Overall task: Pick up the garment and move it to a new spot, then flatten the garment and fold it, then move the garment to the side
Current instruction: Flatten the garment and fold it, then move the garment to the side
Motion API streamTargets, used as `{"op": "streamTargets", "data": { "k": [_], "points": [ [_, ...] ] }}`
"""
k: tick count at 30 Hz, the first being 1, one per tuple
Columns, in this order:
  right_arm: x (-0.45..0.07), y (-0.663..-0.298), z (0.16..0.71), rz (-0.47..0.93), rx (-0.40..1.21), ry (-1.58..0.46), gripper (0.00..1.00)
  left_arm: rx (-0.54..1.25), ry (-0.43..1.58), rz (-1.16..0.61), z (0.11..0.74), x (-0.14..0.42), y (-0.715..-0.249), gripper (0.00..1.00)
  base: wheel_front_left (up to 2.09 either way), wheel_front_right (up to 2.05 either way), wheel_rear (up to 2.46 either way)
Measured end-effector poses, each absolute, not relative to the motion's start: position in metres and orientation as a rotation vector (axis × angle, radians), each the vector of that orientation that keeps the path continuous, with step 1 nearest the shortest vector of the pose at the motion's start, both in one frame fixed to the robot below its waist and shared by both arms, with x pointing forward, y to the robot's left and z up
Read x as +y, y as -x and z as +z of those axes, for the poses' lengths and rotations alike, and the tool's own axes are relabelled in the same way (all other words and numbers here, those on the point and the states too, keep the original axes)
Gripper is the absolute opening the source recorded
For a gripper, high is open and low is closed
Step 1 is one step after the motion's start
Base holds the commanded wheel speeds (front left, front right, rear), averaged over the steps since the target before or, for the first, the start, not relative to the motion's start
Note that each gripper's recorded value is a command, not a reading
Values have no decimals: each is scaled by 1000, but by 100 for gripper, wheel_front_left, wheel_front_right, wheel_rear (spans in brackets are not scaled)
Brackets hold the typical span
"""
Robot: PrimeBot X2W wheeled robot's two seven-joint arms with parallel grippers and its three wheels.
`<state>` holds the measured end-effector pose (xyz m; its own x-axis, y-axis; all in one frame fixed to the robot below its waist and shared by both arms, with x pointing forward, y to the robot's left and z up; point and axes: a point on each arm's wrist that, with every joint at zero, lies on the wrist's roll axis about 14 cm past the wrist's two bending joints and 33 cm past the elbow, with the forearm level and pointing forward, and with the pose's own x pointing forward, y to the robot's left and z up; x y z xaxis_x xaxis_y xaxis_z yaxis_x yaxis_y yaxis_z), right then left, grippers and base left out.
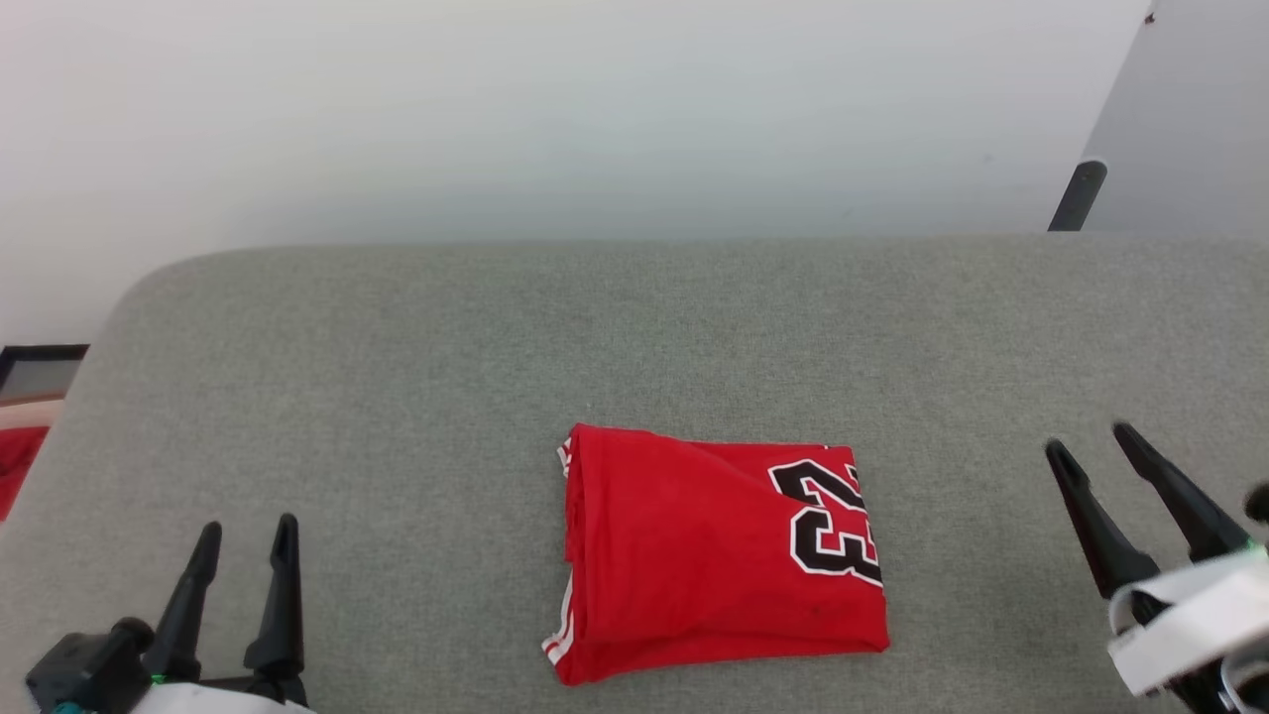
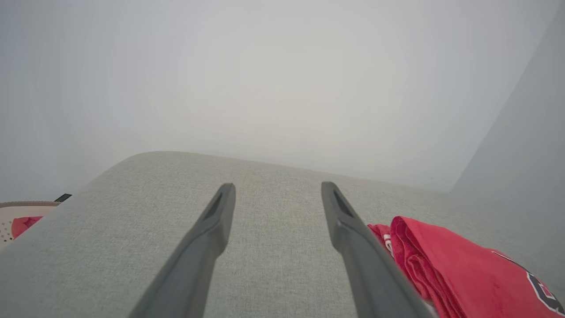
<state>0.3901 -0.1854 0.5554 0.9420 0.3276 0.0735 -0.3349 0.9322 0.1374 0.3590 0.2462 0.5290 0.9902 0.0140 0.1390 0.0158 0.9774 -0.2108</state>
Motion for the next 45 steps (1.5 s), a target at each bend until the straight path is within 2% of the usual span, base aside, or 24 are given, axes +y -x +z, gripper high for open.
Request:
{"op": "streamTargets", "data": {
  "k": [10, 19, 34, 45],
  "points": [
    [-209, -373, 535, 255, -43, -184, 100, -153, 187, 41, 532, 259, -345, 100, 0, 0, 0],
    [-211, -372, 533, 245, -42, -195, 100, -153, 178, 41, 532, 259, -343, 100, 0, 0, 0],
    [-149, -389, 511, 415, 98, -194, 100, -152, 164, 89, 530, 274, -329, 100, 0, 0, 0],
    [-117, -411, 466, 510, 336, -136, 100, -120, 169, 152, 520, 286, -323, 100, 0, 0, 0]
  ]
}}
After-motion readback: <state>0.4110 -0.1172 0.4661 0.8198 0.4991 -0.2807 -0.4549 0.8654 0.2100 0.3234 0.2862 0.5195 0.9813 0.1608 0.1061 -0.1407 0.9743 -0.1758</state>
